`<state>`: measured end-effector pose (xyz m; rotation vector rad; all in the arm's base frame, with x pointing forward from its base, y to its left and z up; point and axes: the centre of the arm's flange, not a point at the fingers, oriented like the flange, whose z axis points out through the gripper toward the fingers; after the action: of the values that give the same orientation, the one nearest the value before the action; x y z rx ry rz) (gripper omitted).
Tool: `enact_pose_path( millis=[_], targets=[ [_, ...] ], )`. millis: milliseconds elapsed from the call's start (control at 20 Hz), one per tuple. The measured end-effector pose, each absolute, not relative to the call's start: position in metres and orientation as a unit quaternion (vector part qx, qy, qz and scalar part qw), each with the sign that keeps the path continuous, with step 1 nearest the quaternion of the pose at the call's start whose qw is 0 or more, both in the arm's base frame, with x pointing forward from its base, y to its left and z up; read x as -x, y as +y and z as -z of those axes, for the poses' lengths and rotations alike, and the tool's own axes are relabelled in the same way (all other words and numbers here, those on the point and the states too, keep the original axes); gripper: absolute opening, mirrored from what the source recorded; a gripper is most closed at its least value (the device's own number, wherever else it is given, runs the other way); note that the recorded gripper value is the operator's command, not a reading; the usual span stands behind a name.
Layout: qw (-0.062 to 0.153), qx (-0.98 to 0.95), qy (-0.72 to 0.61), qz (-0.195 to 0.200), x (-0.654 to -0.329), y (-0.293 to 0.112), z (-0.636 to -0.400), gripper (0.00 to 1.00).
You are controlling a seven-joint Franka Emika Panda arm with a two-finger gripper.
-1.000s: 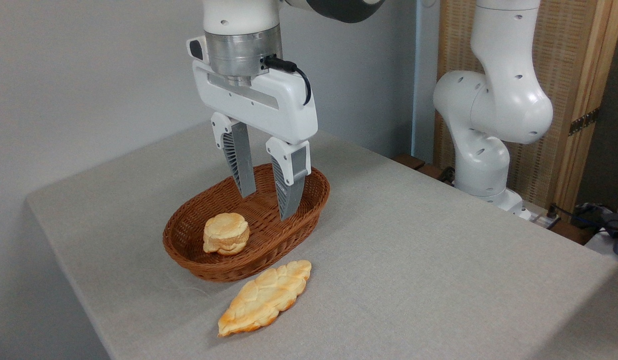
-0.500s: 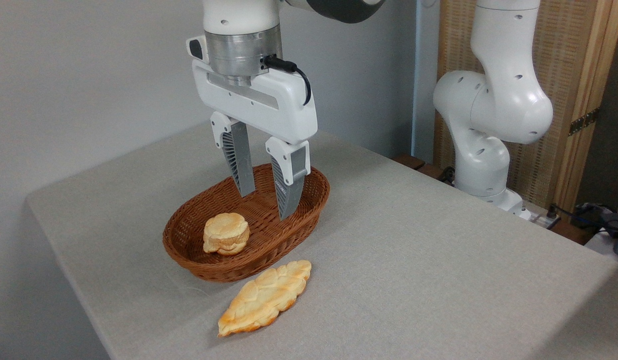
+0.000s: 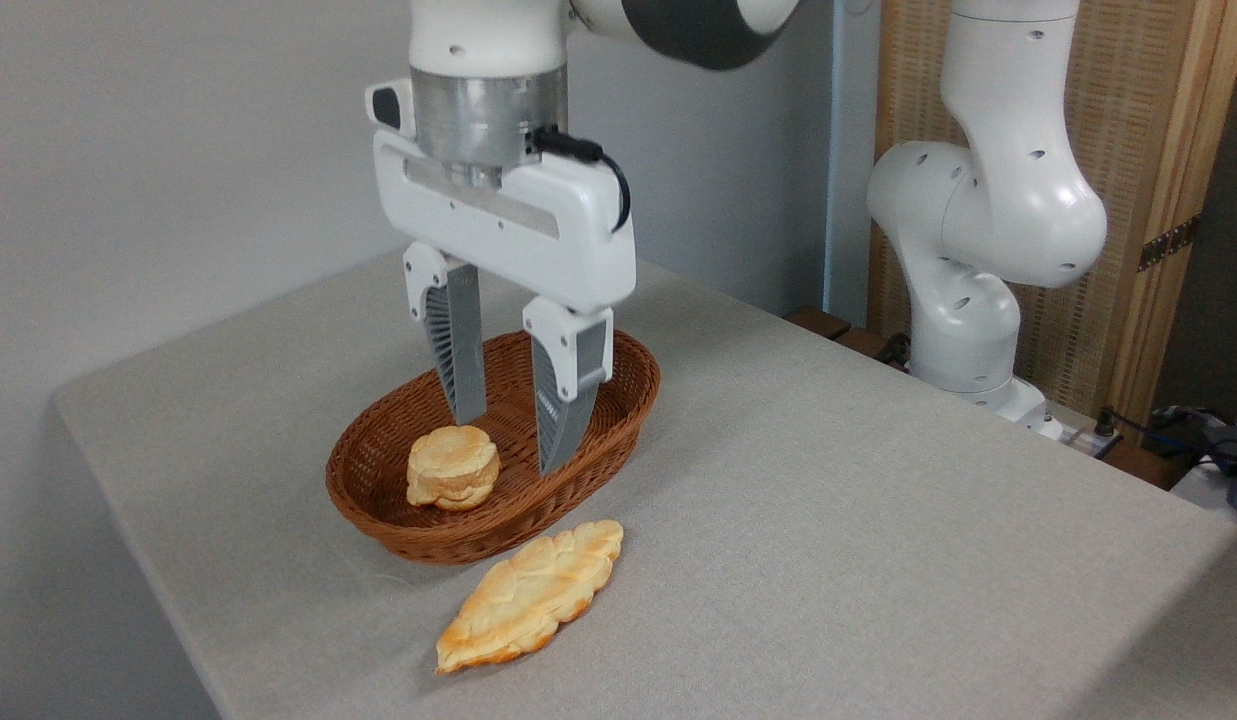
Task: Put bread into the basket
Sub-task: 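Move the open gripper down over the leaf-shaped pastry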
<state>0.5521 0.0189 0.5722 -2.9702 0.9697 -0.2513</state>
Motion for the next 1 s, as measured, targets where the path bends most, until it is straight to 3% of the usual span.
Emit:
enact_pose_path(
  millis=[450, 1000],
  targets=[
    [0.012, 0.950, 0.301, 0.085, -0.576, 0.024, -0.493, 1.00],
    [0.021, 0.952, 0.293, 0.088, -0.602, 0.024, -0.439, 1.00]
  ],
)
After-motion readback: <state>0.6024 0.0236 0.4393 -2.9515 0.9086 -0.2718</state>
